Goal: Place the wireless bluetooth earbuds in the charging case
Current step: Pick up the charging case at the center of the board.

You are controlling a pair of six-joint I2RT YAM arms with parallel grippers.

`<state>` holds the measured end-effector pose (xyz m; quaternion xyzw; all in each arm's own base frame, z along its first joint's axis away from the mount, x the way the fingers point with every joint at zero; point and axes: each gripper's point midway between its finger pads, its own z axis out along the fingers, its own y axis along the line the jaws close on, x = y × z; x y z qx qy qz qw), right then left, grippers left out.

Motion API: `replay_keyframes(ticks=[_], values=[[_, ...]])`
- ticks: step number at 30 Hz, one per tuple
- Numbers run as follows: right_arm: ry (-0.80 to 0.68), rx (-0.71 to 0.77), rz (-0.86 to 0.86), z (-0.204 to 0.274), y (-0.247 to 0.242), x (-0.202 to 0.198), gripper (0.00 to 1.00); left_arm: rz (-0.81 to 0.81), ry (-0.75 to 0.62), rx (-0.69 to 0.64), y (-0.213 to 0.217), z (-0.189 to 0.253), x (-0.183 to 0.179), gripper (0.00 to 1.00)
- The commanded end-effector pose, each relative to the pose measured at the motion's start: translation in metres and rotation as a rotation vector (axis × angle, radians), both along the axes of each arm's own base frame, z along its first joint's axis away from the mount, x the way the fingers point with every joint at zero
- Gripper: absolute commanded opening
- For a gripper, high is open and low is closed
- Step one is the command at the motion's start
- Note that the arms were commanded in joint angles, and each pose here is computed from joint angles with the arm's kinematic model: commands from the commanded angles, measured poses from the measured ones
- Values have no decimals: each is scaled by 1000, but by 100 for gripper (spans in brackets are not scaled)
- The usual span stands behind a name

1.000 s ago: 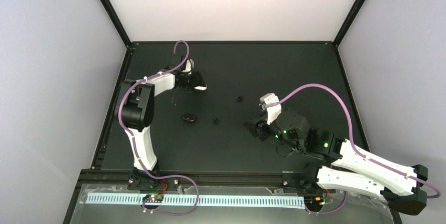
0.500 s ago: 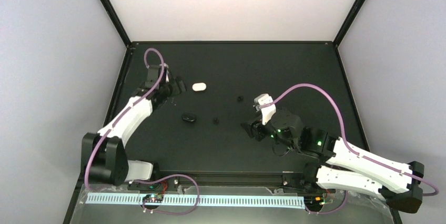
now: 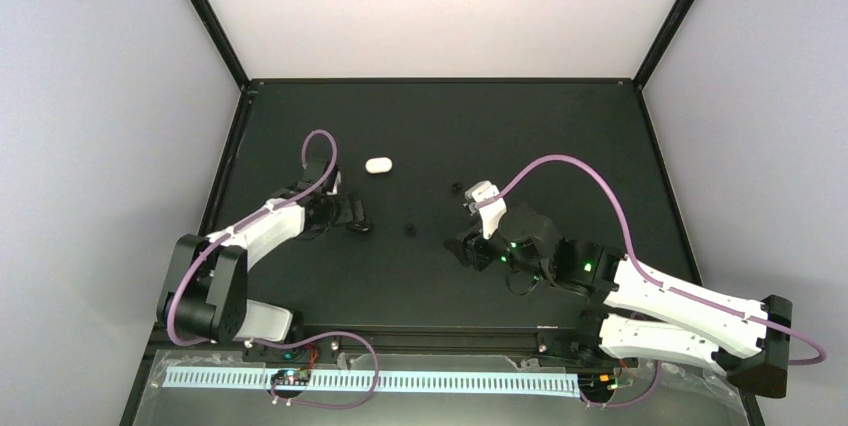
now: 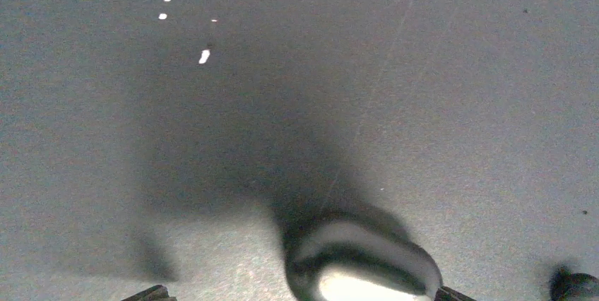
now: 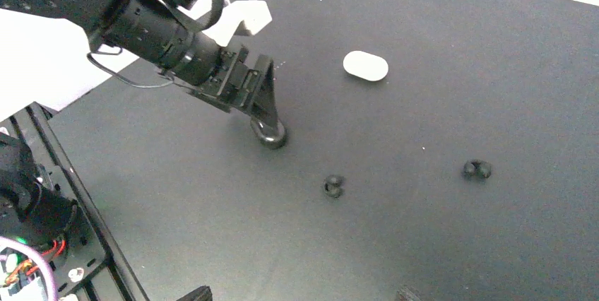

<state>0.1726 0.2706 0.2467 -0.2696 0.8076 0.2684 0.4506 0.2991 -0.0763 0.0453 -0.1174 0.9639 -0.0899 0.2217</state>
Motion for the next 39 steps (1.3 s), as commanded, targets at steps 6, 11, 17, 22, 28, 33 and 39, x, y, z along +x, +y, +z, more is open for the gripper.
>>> replay_keyframes(ticks=[6,11,17,22,28,33,39], values=[[54,52,1,-6,4,-4,67,-92,-30,-49,-40,1,25,96],[72,39,-15,-14,0,-4,68,-153,-37,-55,-67,-2,20,92],[67,30,-29,-17,-2,-2,68,-154,-22,-50,-73,-4,6,91],[41,13,-11,-20,15,6,68,-85,-140,-19,-44,43,-9,99],[82,9,101,-35,70,21,68,-18,-378,5,-2,131,-48,99],[106,-74,193,-61,127,37,68,-12,-587,-65,13,180,-82,99],[114,-256,215,-116,169,66,67,-60,-722,-126,16,218,-105,99]])
